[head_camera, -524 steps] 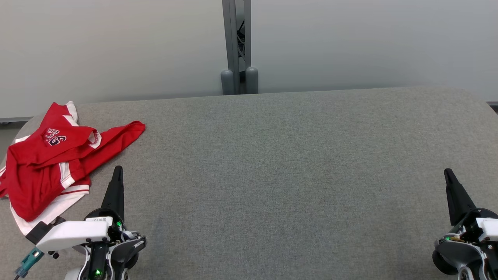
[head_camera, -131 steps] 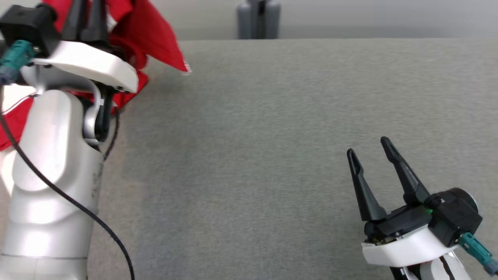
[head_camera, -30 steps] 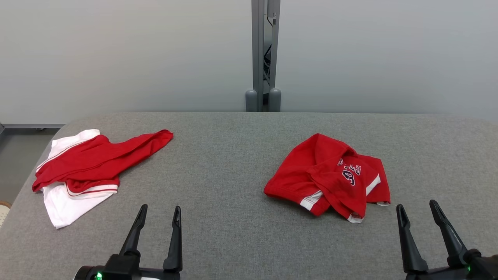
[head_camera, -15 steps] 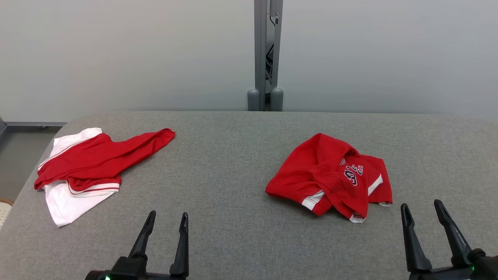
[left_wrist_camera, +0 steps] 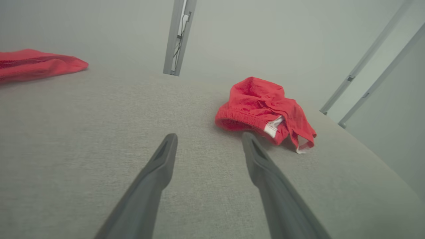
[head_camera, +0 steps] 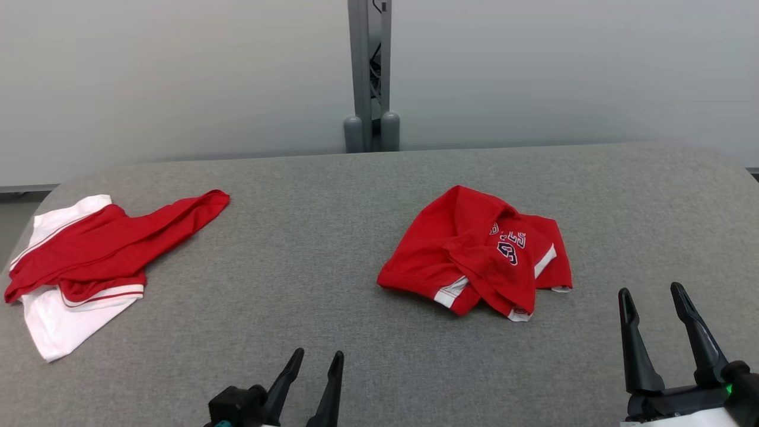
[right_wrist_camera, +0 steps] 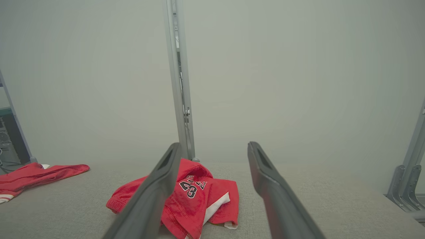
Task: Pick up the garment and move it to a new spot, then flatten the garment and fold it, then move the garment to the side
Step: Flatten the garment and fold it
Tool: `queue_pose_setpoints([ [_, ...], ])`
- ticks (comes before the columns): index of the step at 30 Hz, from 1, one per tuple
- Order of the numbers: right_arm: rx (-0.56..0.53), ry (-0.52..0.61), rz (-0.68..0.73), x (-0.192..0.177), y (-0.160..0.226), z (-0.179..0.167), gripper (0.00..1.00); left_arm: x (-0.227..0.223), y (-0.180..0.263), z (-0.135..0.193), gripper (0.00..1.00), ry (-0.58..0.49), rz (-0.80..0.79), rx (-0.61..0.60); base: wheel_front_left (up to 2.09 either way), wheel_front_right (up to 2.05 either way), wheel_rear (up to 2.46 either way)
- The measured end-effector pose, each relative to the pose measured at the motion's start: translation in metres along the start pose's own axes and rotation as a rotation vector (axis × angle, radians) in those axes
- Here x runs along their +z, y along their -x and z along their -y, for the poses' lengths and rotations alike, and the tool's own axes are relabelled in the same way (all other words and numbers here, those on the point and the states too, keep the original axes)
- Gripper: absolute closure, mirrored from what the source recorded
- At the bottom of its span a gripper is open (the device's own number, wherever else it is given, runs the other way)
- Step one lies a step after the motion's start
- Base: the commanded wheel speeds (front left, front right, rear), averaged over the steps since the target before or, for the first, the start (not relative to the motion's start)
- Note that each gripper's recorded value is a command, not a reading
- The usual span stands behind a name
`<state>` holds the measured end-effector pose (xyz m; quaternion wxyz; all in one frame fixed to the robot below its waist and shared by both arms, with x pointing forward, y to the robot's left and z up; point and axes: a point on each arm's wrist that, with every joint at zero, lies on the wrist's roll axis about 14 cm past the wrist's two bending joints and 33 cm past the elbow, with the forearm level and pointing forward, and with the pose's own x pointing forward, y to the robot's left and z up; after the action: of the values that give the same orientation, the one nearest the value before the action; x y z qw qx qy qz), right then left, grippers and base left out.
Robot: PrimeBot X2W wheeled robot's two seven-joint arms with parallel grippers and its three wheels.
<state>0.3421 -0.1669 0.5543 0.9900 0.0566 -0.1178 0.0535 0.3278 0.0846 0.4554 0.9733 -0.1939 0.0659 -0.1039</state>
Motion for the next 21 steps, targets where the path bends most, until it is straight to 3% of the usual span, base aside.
queue_pose_setpoints([
  [13, -0.092, 0.043, 0.007, 0.004, 0.002, 0.029, 0.0, -0.038, -0.052, 0.086, 0.0, 0.038, -0.177, -0.313, 0.0, 0.0, 0.0],
  [21, -0.145, 0.062, -0.021, -0.003, -0.001, 0.047, 0.0, -0.074, -0.083, 0.099, 0.0, -0.045, -0.307, -0.354, 0.0, 0.0, 0.0],
])
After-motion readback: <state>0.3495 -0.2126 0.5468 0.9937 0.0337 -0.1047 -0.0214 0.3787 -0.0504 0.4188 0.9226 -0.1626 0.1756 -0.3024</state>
